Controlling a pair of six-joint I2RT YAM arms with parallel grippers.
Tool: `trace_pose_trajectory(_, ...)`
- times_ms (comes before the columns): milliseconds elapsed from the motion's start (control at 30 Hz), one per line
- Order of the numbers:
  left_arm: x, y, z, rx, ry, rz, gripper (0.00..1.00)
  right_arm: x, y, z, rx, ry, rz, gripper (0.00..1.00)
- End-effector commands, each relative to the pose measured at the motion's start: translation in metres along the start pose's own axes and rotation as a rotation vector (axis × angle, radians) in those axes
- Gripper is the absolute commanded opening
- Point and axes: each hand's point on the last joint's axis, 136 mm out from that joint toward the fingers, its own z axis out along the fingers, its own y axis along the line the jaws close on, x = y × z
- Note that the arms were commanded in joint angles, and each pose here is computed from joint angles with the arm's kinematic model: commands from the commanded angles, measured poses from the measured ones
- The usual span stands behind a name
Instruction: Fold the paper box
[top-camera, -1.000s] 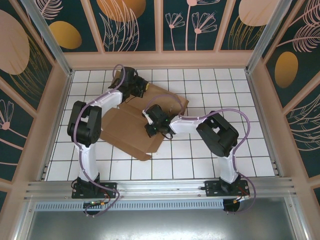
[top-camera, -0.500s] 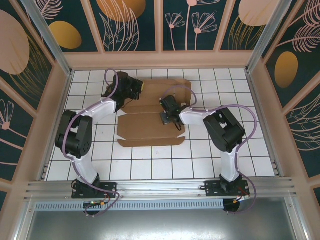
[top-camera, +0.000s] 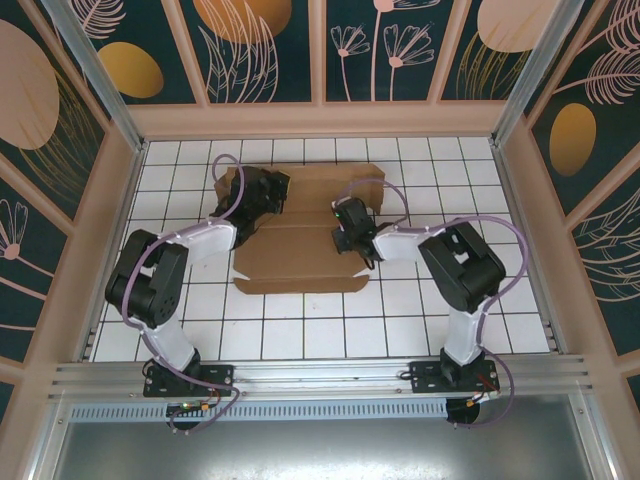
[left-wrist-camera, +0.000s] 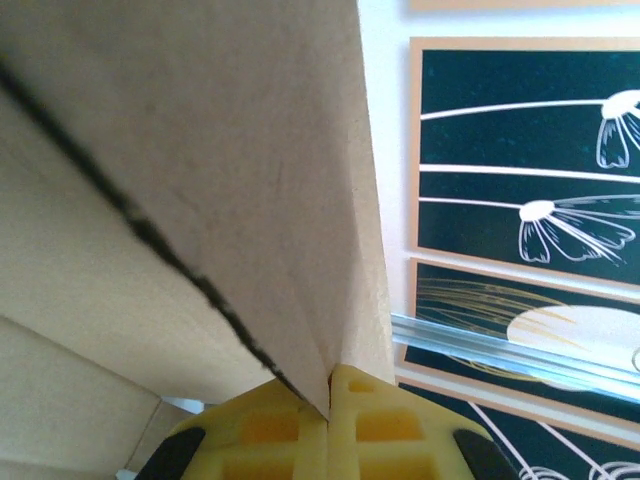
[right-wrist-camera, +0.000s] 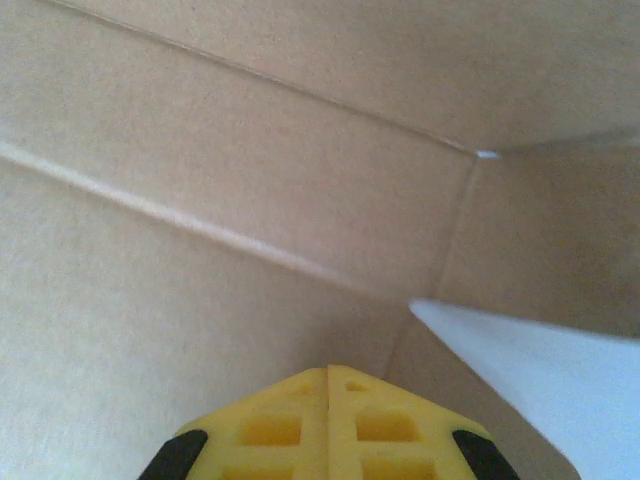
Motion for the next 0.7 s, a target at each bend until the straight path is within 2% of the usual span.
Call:
trace_pose_trajectory(0, 0.001, 0.020, -0.009, -0.017, -0.035, 0.044, 0.02, -0.048, -0.001, -0.040, -0.047, -0.220, 0.074, 0.05)
trace_pose_trajectory(67, 0.002, 0.011, -0.016, 0.018, -0.040, 0.054, 0.01, -0.061, 0.004, -0.064, -0.114, -0.315, 0.096, 0.10)
trace_pose_trajectory(133, 0.003, 0.013, -0.018, 0.027, -0.039, 0.057, 0.01, -0.079, 0.013, -0.099, -0.227, -0.443, 0.134, 0.19)
trace_pose_trajectory(200, 0.004, 0.015, -0.018, 0.032, -0.034, 0.057, 0.01, -0.093, 0.014, -0.124, -0.319, -0.520, 0.218, 0.35)
trace_pose_trajectory(300, 0.006, 0.017, -0.018, 0.040, -0.024, 0.052, 0.01, -0.109, 0.009, -0.143, -0.455, -0.550, 0.408, 0.60)
trace_pose_trajectory(333, 0.007, 0.017, -0.019, 0.040, -0.022, 0.050, 0.01, -0.113, 0.006, -0.145, -0.482, -0.557, 0.472, 0.66)
trace_pose_trajectory(533, 0.009, 0.015, -0.017, 0.051, -0.008, 0.031, 0.06, -0.131, 0.006, -0.154, -0.714, -0.577, 0.866, 0.84)
trace_pose_trajectory(667, 0.009, 0.018, -0.016, 0.043, -0.012, 0.023, 0.07, -0.137, 0.008, -0.144, -0.817, -0.542, 1.058, 0.85)
